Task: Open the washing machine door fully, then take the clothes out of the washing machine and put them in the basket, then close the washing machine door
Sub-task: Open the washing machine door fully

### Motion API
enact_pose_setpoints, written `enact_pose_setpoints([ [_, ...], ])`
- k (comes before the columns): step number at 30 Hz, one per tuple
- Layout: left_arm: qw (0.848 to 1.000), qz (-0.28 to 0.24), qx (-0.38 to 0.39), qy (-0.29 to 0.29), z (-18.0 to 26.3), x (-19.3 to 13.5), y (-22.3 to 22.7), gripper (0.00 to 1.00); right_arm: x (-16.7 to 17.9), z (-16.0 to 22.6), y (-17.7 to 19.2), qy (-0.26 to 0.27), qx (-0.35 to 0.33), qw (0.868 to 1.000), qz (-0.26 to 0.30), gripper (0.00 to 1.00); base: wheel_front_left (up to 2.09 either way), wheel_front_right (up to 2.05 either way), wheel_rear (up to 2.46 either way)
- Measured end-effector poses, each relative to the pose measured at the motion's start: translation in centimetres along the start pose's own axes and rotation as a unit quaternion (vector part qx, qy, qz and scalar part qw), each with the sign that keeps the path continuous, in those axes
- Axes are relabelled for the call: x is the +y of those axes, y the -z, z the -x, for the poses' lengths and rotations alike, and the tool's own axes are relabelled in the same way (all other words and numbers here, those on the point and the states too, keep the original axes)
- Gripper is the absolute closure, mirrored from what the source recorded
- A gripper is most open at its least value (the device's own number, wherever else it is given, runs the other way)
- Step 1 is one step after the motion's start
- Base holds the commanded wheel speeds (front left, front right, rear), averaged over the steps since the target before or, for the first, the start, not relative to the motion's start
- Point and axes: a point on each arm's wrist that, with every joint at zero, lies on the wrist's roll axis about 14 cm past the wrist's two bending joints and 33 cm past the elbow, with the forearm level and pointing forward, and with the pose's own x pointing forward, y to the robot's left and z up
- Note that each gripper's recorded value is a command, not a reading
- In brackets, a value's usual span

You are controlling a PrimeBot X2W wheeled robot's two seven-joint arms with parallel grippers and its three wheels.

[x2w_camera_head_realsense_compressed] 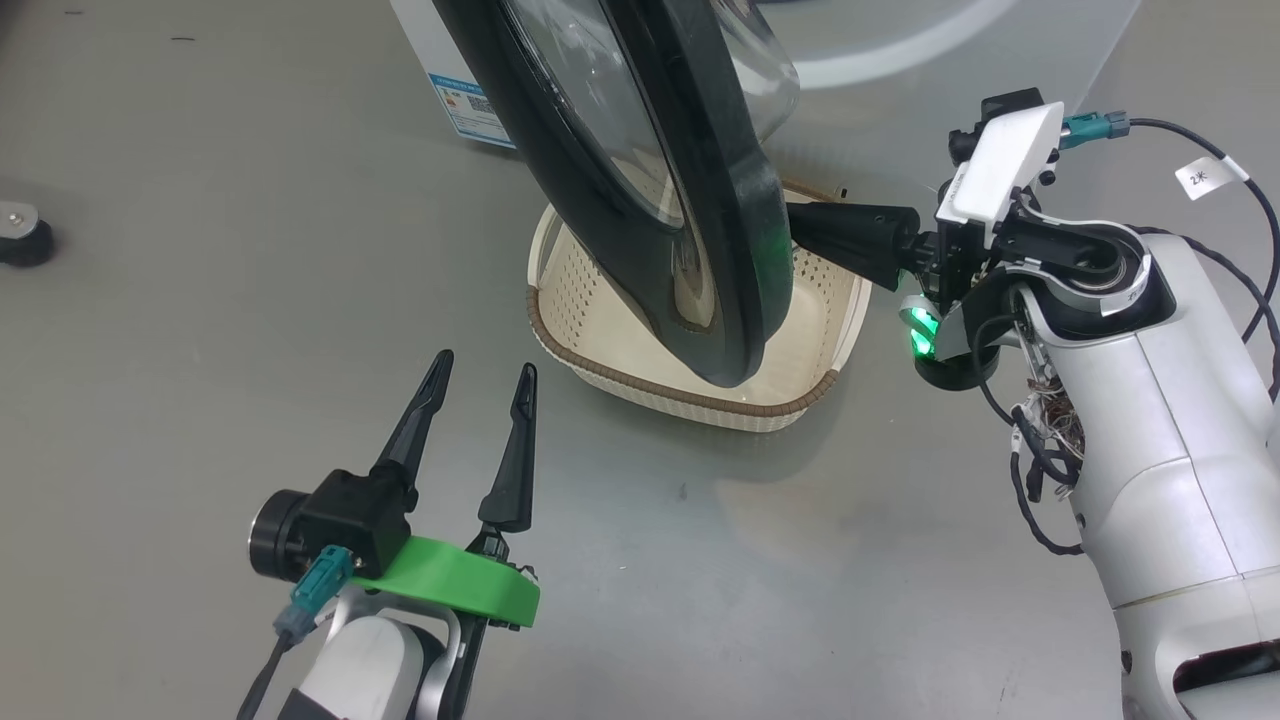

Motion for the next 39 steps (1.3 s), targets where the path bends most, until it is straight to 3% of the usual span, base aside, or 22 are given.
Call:
enact_pose_setpoints([
  [22,1.0,0.001,-0.003,-0.007,1.2,0.3,-0.3,0.0,1.6,-2.8,7.1,-0.029,0.11,0.993,0.0,1.0,0.0,0.0,0.0],
  [35,1.0,0.002,-0.006,-0.008,1.2,0.4,-0.5,0.0,2.2,-3.0,6.7,-0.032,0.085,0.996,0.009,1.0,0.0,0.0,0.0],
  [39,1.0,0.003,-0.015,-0.009,1.2,0.4,-1.1,0.0,2.1,-2.6,6.2,-0.015,0.061,0.997,0.036,1.0,0.0,0.0,0.0],
])
